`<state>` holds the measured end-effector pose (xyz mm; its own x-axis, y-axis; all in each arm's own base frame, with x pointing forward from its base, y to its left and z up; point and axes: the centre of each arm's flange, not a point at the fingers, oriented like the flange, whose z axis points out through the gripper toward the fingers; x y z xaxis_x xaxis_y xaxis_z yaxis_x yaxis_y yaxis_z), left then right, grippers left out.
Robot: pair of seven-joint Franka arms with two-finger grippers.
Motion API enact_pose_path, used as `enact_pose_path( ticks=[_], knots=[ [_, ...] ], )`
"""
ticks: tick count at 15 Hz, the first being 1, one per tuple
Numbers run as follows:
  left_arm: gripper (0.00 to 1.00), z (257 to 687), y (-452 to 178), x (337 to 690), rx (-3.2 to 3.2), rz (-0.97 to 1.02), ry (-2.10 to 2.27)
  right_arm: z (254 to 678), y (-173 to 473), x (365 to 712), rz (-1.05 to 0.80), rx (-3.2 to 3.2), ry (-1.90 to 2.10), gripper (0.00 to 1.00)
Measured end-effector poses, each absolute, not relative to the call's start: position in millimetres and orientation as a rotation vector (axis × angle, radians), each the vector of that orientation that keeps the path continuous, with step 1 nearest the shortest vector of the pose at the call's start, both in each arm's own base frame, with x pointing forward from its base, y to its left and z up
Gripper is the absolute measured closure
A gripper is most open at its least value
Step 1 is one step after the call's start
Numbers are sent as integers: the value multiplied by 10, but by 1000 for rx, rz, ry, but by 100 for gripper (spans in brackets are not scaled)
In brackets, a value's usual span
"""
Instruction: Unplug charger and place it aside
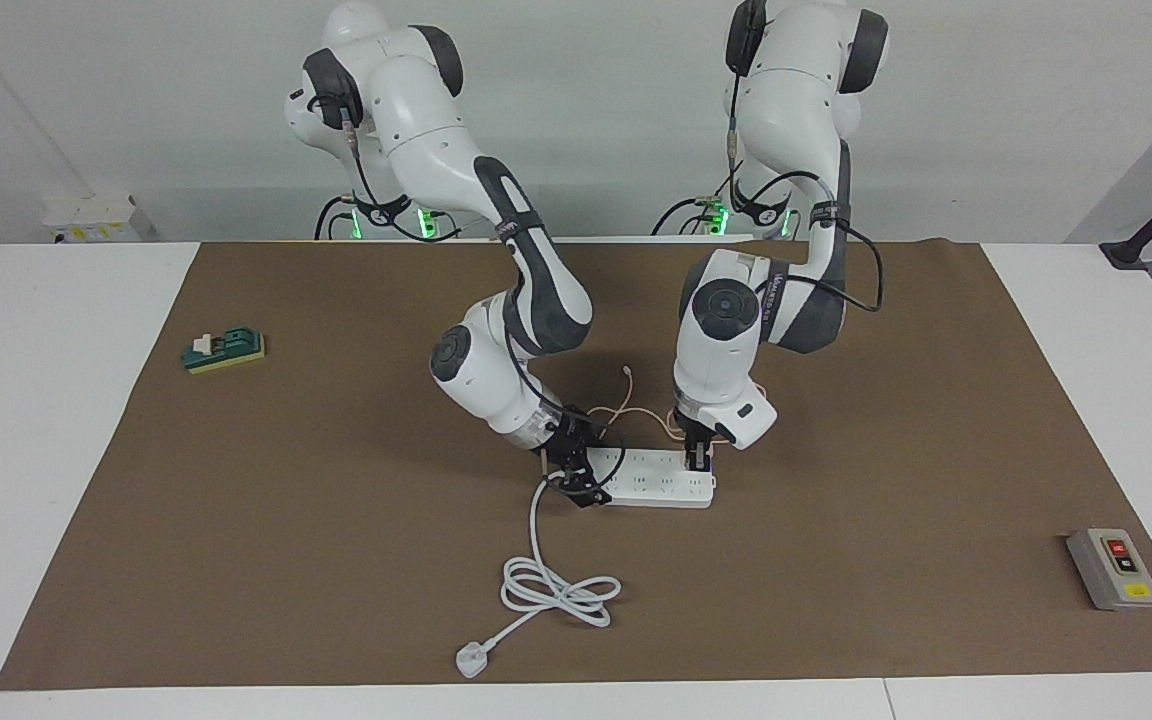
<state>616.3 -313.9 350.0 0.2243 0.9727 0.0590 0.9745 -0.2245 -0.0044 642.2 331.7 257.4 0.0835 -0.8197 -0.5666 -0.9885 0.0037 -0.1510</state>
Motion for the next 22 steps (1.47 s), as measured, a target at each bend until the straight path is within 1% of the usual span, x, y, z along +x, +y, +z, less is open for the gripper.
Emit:
enact_pose_path(
  ticks=[1, 4, 5, 6, 9, 10, 12, 15, 18, 20, 22],
  knots=[
    [69, 3745, -3095, 6183, -2448, -80, -1885, 2574, 3317, 6422, 433, -1859, 1778, 4],
    [69, 4806, -2686, 6172, -2462, -88, -1831, 2574, 3318, 6422, 433, -1859, 1778, 4],
    [69, 5015, -2584, 6149, -2470, -90, -1833, 2575, 3318, 6422, 433, -1859, 1778, 4],
    [69, 5108, -2525, 6142, -2481, -95, -1832, 2575, 3318, 6422, 433, -1859, 1778, 4],
    [69, 5030, -2382, 6218, -2511, -82, -1768, 2574, 3317, 6423, 432, -1859, 1778, 4],
    [69, 5000, -2266, 6271, -2537, -77, -1723, 2569, 3317, 6424, 429, -1861, 1776, 1],
    [69, 5009, -1927, 6387, -2607, -69, -1609, 2567, 3309, 6428, 428, -1859, 1777, 0],
    [69, 5066, -1308, 6532, -2784, -51, -1271, 2568, 3311, 6428, 426, -1866, 1768, 0],
    [69, 5066, -551, 6621, -2943, 10, -905, 2582, 3316, 6428, 419, -1878, 1750, 0],
    [69, 5074, 11, 6601, -3043, 76, -683, 2616, 3323, 6427, 413, -1887, 1733, 0],
    [69, 5088, 608, 6510, -3177, 142, -509, 2700, 3331, 6427, 405, -1893, 1715, 0]
  ],
)
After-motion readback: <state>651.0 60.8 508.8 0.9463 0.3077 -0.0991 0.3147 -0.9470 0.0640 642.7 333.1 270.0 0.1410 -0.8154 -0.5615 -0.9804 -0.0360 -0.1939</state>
